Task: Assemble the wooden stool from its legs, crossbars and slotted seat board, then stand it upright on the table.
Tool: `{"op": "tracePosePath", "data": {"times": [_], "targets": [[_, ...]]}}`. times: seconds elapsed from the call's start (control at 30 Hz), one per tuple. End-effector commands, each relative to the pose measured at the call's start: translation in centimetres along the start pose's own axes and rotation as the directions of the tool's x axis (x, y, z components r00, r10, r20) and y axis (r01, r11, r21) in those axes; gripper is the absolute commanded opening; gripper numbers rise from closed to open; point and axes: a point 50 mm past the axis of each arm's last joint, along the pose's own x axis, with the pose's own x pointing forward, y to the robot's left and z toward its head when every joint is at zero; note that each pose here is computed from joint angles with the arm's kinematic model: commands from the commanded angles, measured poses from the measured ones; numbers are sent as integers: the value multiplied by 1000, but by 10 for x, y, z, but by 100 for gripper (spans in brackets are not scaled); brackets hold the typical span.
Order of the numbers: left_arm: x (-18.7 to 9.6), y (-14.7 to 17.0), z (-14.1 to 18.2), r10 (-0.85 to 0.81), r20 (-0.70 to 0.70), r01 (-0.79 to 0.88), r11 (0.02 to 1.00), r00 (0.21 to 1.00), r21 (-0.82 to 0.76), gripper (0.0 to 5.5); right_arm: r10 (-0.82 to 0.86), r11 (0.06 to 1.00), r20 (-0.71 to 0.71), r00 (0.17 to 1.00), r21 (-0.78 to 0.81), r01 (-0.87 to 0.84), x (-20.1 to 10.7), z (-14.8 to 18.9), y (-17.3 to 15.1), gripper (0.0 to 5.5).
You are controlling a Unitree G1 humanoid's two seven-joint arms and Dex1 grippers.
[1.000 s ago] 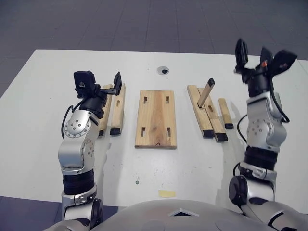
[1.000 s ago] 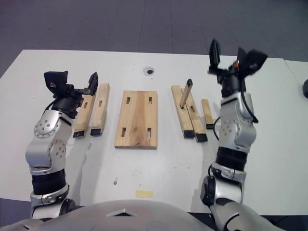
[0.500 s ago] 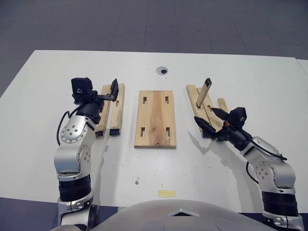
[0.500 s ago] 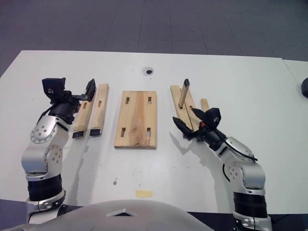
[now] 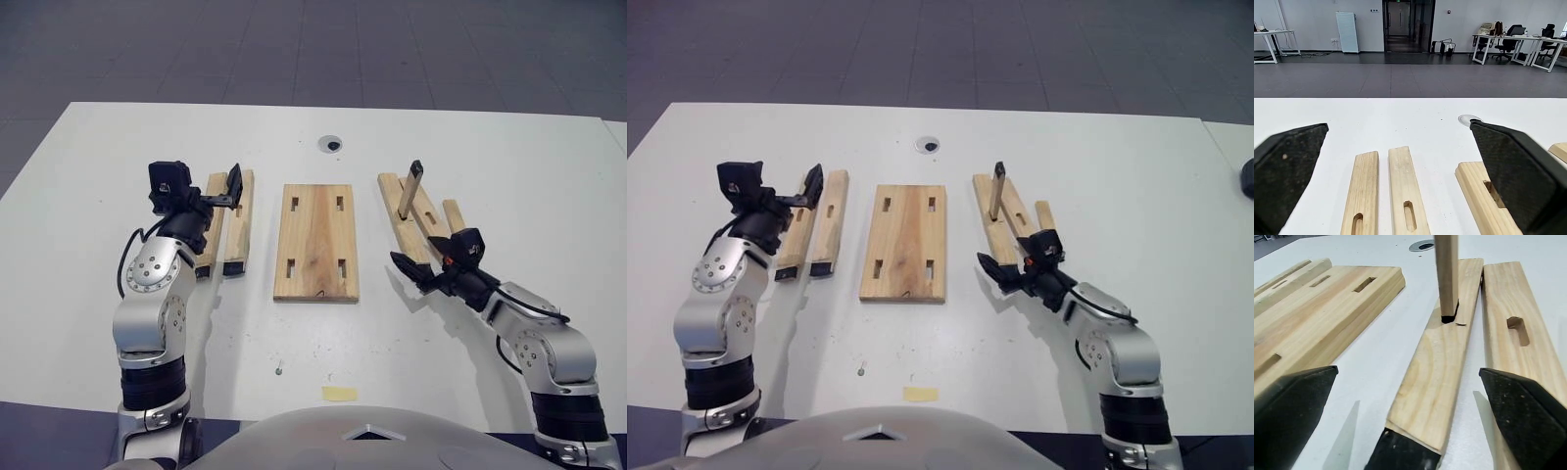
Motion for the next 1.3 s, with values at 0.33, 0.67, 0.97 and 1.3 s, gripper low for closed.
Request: {"op": "tracePosePath", "data": {"times": [0.33, 0.67, 0.97, 1.3], "targets": [[2, -3, -2, -14, -4, 14, 1000, 1000, -7, 540, -3, 995, -28, 1000, -96, 0, 14, 8, 13, 537], [3, -4, -2, -23, -8, 23, 1000, 1000, -7, 540, -122, 991, -144, 982, -70, 113, 32, 4, 17, 479], [3, -1, -3, -18, -8, 18, 1000, 1000, -2, 540, -187, 976, -173, 967, -147, 162, 33, 4, 11, 336], [10, -1, 8, -49, 23, 49, 999, 999, 0, 540, -197, 974, -124, 973, -136, 180, 37, 11, 10, 204]]}}
